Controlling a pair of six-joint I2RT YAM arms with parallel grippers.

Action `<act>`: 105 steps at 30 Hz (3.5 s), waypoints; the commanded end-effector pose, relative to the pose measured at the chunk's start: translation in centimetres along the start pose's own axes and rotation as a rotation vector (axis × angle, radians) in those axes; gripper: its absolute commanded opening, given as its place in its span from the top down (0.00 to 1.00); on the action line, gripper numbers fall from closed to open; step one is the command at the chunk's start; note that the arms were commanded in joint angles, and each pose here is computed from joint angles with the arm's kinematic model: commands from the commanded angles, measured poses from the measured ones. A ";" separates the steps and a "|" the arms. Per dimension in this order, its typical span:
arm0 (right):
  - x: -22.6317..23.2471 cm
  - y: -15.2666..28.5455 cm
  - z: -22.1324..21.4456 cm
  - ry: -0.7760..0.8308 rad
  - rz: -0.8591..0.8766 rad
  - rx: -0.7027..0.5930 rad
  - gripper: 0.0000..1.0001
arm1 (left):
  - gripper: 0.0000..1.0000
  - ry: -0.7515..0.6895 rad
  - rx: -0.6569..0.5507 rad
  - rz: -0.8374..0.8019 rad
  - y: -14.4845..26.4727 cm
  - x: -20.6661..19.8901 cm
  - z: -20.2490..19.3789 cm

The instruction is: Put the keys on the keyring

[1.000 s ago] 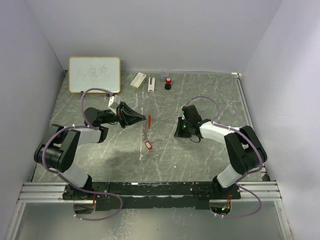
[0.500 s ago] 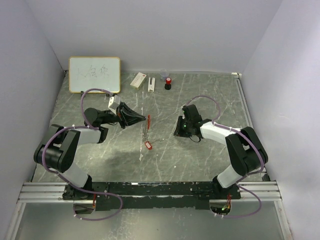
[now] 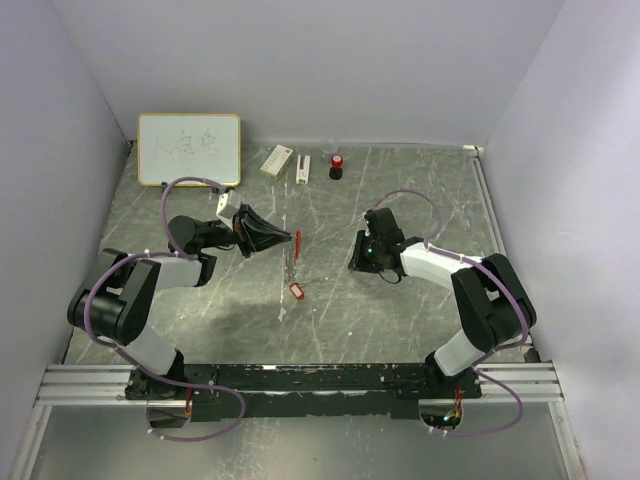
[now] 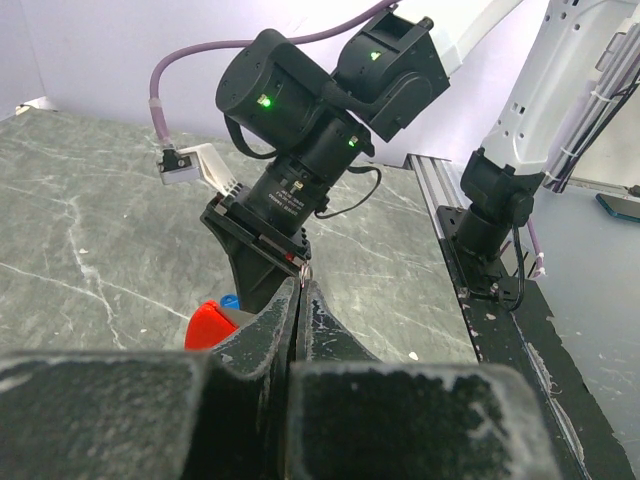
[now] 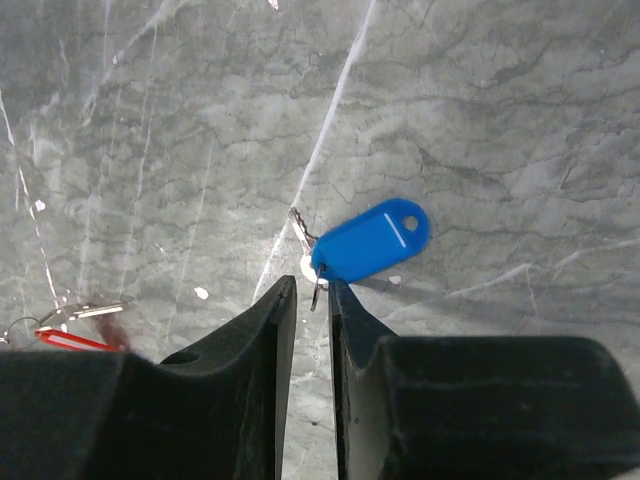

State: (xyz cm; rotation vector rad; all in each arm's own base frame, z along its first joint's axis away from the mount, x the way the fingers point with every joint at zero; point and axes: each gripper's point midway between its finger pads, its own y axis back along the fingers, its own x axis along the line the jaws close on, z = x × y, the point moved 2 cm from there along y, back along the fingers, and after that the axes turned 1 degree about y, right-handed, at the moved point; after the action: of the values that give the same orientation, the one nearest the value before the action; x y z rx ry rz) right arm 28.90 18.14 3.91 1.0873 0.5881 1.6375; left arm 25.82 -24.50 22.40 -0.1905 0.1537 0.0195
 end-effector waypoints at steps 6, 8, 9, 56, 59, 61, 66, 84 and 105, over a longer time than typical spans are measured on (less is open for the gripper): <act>0.6 -0.3 1.6 -0.001 0.009 -0.038 0.86 | 0.93 -0.291 -0.086 -0.068 0.0 -1.8 3.4; 0.6 -0.4 1.5 -0.001 0.009 -0.031 0.87 | 0.93 -0.292 -0.086 -0.068 0.0 -1.8 3.4; 0.6 -0.3 1.4 0.000 0.009 -0.029 0.87 | 0.93 -0.292 -0.086 -0.068 0.0 -1.8 3.4; 10.2 13.2 13.9 0.082 0.429 -0.628 1.00 | 0.93 -0.343 -0.089 -0.162 -1.8 -2.6 5.7; 11.3 14.3 14.2 0.060 0.512 -0.667 1.00 | 0.93 -0.347 -0.095 -0.172 -2.3 -2.6 5.9; 11.7 14.7 14.2 0.041 0.544 -0.675 1.00 | 0.93 -0.346 -0.101 -0.179 -2.6 -2.6 6.0; 12.5 15.2 14.2 0.020 0.603 -0.672 1.00 | 0.93 -0.336 -0.133 -0.168 -3.4 -2.3 6.4; 14.5 16.4 11.6 0.011 0.730 -0.600 1.00 | 0.93 -0.336 -0.170 -0.159 -5.1 -0.9 6.2; 16.5 15.8 8.4 0.059 0.740 -0.516 1.00 | 0.93 -0.346 -0.165 -0.134 -5.5 -0.8 6.3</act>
State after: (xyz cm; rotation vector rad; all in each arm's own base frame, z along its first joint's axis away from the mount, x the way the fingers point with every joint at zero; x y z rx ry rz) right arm 28.18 27.05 26.33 0.9261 -0.2499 2.2809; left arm 27.14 -29.07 25.60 -0.2483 0.0474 -0.0607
